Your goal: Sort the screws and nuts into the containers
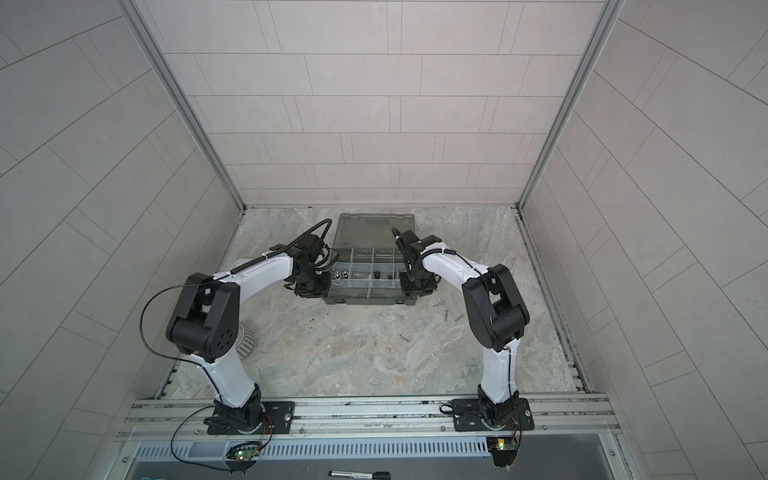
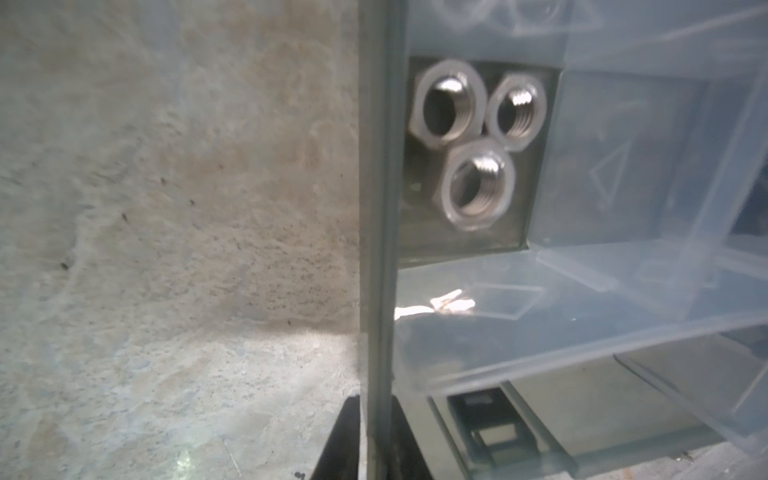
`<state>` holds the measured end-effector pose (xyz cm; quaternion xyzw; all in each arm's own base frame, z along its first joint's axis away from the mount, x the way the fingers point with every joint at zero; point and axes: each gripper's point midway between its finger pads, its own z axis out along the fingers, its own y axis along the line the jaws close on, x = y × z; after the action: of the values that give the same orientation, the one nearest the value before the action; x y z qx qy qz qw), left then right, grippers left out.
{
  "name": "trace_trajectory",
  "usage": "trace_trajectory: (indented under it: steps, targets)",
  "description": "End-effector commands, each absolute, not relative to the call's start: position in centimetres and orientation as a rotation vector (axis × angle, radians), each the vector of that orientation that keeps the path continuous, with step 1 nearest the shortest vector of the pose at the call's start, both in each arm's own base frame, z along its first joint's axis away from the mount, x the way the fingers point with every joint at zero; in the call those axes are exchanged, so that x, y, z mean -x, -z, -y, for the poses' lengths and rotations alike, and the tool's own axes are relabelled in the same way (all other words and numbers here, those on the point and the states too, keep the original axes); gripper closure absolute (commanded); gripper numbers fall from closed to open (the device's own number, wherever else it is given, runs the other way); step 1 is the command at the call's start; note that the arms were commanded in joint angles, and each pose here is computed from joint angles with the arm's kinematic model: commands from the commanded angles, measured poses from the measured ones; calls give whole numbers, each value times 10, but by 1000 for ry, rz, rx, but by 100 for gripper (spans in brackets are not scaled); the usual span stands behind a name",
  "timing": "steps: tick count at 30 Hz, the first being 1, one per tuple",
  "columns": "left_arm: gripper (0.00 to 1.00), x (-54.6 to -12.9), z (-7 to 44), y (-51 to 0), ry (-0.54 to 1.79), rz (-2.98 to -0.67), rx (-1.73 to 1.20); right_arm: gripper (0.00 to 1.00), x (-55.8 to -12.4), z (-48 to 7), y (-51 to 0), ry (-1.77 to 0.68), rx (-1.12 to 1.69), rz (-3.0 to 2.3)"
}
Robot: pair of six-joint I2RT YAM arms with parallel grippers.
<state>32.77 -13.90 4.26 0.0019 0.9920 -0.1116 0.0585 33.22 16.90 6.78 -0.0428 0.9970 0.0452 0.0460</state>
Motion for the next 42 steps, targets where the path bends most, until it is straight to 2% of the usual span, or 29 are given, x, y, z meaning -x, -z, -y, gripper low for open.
trace_trajectory:
  steps: [1, 4, 7, 9, 12, 17, 22, 29, 34, 42]
  targets:
    - [68, -312, 139, -54, 361, -3017, 0, 51, -328, -152, -97, -52, 115, -2979]
    - [40, -307, 140, -62, 385, -2999, -1, 40, -319, -138, -107, -21, 58, -2965]
    - [33, -304, 140, -73, 410, -2976, -10, 40, -307, -124, -105, 8, -28, -2968]
    - [29, -301, 140, -83, 420, -2958, -12, 45, -298, -112, -98, 42, -107, -2985]
    - [26, -299, 141, -106, 447, -2908, -26, 56, -290, -102, -87, 36, -215, -3004]
    - [20, -290, 145, -146, 502, -2809, -103, 63, -282, -97, -69, -38, -383, -3025]
    - [12, -281, 144, -169, 498, -2753, -154, 64, -275, -86, -61, 24, -408, -3038]
    - [11, -274, 144, -173, 514, -2760, -156, 70, -269, -78, -41, 65, -409, -3082]
    - [0, -280, 147, -182, 520, -2733, -179, 71, -273, -70, -35, 136, -388, -3083]
    - [0, -298, 155, -188, 521, -2729, -231, 76, -284, -67, -20, 172, -388, -3089]
